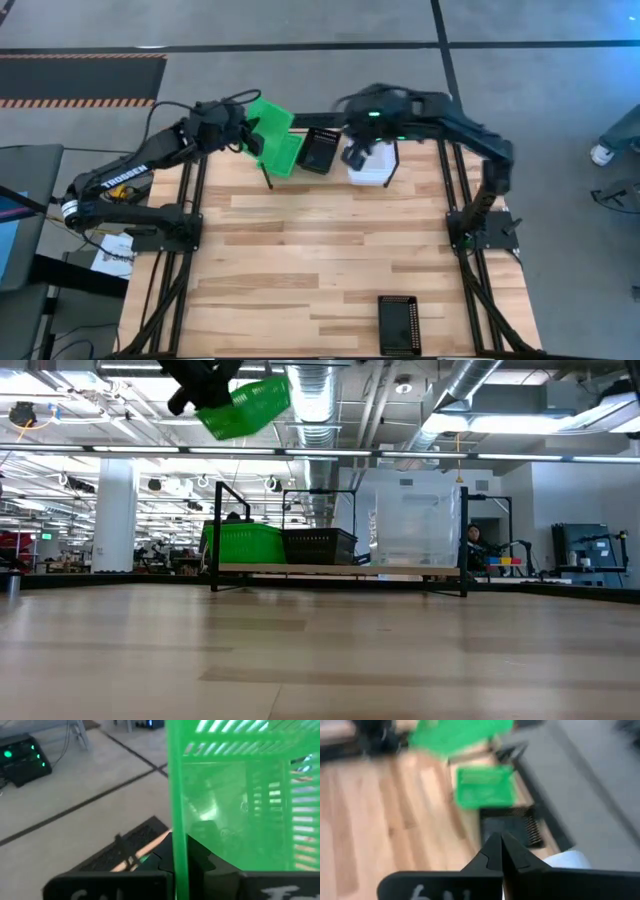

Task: Stack baskets on shelf by color
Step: Stack the green bin into the green bin on the shelf

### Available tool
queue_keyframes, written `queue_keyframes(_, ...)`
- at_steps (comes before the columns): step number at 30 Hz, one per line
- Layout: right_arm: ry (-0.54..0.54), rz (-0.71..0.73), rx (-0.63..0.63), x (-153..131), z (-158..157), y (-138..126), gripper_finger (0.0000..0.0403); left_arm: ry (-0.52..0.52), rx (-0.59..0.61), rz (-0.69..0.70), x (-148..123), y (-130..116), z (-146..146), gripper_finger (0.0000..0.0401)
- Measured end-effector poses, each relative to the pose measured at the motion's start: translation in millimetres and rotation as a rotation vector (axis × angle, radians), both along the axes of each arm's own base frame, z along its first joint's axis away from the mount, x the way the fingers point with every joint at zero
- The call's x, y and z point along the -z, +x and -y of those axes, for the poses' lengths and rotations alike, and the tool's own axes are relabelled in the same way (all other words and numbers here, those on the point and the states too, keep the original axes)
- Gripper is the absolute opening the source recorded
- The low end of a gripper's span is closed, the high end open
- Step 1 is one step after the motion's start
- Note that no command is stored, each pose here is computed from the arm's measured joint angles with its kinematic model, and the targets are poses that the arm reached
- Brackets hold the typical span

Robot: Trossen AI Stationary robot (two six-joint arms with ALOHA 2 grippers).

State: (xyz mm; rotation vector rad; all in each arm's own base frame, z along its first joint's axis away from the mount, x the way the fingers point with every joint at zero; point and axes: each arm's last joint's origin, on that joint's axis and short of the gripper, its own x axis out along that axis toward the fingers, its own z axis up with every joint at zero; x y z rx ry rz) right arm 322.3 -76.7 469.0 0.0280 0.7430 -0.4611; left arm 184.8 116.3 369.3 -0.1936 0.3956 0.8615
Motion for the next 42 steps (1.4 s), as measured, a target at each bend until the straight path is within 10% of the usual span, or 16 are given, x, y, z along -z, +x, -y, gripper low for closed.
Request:
queue_keyframes(10,0.162,-0.267,-0.153,125.8,64.5,94.7,0.0002,0.034,-0.058,-0.073,-28.2,-24.5,11.6,0.0000)
queue_keyframes(20,0.252,-0.501,-0.192,211.0,86.2,121.2,0.0001,0.086,-0.120,-0.045,-44.7,-53.1,24.8,0.0000)
queue_keyframes(35,0.258,-0.683,-0.233,219.8,88.8,105.2,0.0000,0.075,-0.146,-0.040,-45.2,-61.3,29.1,0.0000)
queue_keyframes(42,0.176,-0.572,-0.212,179.3,97.3,100.0,0.0000,0.071,-0.145,-0.047,-44.2,-59.7,28.3,0.0000)
